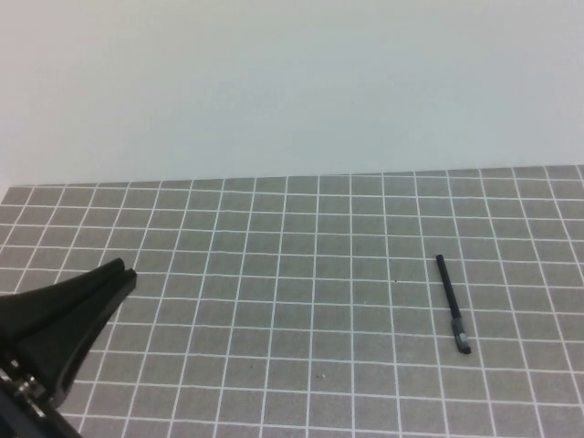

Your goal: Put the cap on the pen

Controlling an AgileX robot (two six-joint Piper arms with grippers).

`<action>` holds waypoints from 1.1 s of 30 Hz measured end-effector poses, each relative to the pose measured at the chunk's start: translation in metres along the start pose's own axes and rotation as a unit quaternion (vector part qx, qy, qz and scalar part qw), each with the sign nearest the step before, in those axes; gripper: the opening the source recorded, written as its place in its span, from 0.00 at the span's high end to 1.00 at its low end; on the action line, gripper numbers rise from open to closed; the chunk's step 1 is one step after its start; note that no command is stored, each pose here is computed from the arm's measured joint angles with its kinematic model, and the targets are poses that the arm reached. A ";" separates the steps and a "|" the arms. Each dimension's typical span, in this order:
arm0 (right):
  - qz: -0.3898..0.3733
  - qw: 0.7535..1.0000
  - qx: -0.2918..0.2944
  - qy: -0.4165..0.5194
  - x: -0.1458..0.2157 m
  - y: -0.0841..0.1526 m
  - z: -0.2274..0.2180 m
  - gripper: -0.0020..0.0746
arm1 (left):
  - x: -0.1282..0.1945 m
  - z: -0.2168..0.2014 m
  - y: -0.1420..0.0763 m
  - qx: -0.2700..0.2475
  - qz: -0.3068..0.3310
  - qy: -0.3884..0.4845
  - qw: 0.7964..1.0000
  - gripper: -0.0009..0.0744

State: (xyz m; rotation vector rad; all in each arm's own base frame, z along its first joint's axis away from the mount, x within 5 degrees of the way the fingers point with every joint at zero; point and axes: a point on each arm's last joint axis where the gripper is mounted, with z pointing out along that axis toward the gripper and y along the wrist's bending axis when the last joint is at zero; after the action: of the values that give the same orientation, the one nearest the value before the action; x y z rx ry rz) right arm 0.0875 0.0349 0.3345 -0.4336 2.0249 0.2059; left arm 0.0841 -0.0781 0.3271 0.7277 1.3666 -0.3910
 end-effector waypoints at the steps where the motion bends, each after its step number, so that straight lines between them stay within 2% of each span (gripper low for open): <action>1: 0.000 1.000 0.000 -0.005 0.007 0.000 -0.002 0.97 | 0.000 -0.001 -0.001 0.006 -0.001 -0.002 1.000 0.99; 5: -0.003 0.999 0.004 -0.032 0.031 0.001 -0.013 0.97 | 0.003 0.000 -0.005 0.026 -0.003 0.003 1.000 0.99; 14: 0.007 0.999 0.010 -0.050 0.072 0.001 -0.018 0.97 | 0.048 -0.001 -0.013 0.024 -0.022 0.070 0.997 0.99; 23: -0.007 0.997 0.036 -0.066 0.072 -0.003 -0.019 0.97 | 0.065 -0.003 -0.008 -0.024 -0.057 0.100 0.993 0.99; 33: -0.023 0.995 0.049 -0.081 0.070 -0.005 -0.019 0.97 | 0.067 -0.004 -0.008 -0.029 -0.077 0.106 0.991 0.99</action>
State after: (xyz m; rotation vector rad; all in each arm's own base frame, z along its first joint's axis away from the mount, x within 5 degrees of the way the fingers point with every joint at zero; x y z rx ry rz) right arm 0.0445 0.0087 0.2825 -0.3883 1.8556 0.1083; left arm 0.0887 -0.0711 0.2600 0.6305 1.6343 -0.4028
